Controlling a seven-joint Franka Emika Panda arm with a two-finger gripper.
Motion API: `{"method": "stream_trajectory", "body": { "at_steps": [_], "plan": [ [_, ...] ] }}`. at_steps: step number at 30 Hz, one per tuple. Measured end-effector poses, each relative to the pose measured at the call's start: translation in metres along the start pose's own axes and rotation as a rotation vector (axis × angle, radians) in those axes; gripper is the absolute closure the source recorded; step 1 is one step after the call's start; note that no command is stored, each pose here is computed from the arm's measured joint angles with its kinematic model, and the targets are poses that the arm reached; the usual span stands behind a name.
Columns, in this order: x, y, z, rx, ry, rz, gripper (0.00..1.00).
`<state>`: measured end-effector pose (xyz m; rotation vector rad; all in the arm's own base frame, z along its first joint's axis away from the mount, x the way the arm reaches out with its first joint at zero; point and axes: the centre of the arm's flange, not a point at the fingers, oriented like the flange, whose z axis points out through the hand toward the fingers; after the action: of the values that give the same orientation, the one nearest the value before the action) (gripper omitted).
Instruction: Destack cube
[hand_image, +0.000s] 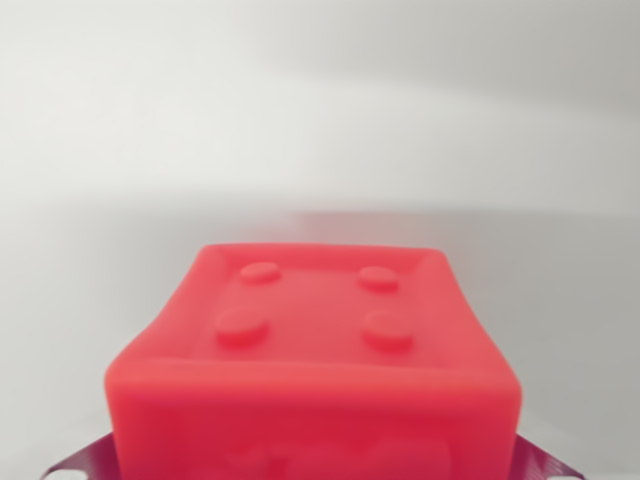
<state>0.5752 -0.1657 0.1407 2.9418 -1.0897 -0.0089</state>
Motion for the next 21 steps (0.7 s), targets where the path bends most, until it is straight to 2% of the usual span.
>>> {"method": "stream_trajectory", "body": {
  "at_steps": [7, 17, 21],
  "plan": [
    [0.000, 0.000, 0.012, 0.0004, 0.0012, 0.000, 1.00],
    [0.000, 0.000, 0.024, 0.0000, 0.0003, 0.000, 1.00],
    [0.001, 0.000, 0.024, 0.0007, 0.0019, 0.000, 1.00]
  ]
}}
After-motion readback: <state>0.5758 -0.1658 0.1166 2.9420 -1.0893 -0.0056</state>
